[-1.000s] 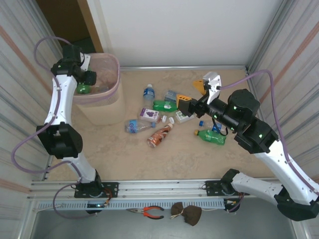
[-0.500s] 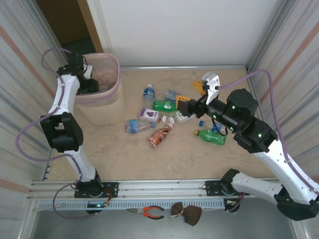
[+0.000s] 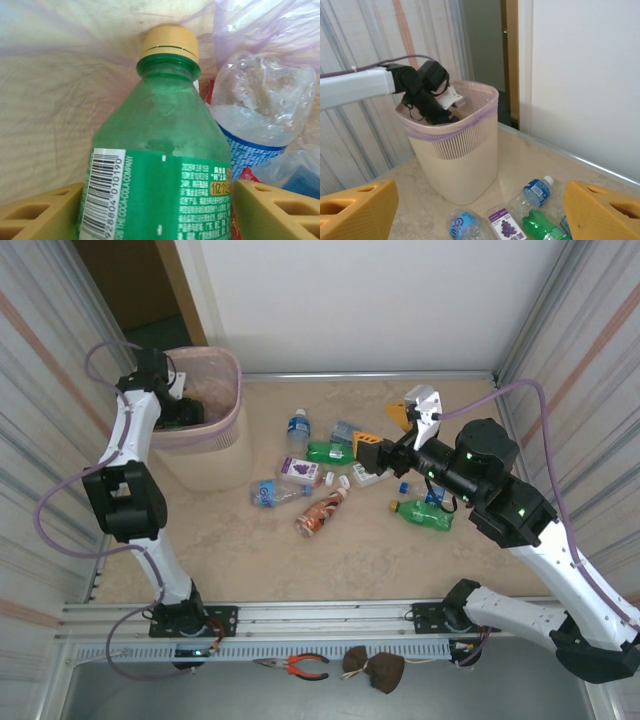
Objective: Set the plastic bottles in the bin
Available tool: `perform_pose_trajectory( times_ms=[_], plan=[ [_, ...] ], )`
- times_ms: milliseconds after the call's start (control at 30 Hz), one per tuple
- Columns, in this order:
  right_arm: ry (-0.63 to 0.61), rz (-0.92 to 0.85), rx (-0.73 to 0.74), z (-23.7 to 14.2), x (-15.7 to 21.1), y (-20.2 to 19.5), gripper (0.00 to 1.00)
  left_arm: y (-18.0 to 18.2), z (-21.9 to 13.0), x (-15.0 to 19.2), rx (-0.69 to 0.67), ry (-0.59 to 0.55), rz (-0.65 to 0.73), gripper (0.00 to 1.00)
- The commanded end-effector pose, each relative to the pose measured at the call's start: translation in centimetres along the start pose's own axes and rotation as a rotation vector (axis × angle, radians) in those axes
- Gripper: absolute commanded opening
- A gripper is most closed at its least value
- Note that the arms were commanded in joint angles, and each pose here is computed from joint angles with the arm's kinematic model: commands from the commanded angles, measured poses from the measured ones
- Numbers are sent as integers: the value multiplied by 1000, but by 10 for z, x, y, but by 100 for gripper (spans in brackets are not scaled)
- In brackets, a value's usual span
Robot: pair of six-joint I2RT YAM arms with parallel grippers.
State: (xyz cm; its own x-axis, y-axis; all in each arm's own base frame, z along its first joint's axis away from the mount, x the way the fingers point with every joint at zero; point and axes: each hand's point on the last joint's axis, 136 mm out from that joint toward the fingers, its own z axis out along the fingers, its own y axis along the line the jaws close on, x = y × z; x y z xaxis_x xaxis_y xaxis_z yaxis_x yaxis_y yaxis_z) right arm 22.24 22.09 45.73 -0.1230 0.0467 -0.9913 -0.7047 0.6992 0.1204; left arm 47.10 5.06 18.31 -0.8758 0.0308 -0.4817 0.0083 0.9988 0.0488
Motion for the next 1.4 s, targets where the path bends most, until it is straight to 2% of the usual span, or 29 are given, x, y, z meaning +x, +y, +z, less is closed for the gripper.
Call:
perform_pose_trajectory(
  times_ms=[0, 467, 800, 967, 1133, 1367],
  plan=[
    [-26, -16, -14, -7, -7, 3, 85, -9, -16, 1, 36, -10, -2, 76],
    [-28, -9, -4, -11, -7, 1, 85, -13, -92, -29, 55, -183, 1, 80],
    [-25, -1, 9, -14, -5, -1, 85, -32, -158, -48, 158, -343, 12, 79],
    [-10, 5, 24, -12, 0, -4, 85, -54, -195, -55, 277, -430, 38, 78],
    [-3, 11, 37, -12, 2, -6, 85, -87, -225, -55, 360, -496, 123, 78],
    [50, 45, 146, -12, 18, -26, 85, -152, -249, -39, 460, -513, 285, 78]
  ],
)
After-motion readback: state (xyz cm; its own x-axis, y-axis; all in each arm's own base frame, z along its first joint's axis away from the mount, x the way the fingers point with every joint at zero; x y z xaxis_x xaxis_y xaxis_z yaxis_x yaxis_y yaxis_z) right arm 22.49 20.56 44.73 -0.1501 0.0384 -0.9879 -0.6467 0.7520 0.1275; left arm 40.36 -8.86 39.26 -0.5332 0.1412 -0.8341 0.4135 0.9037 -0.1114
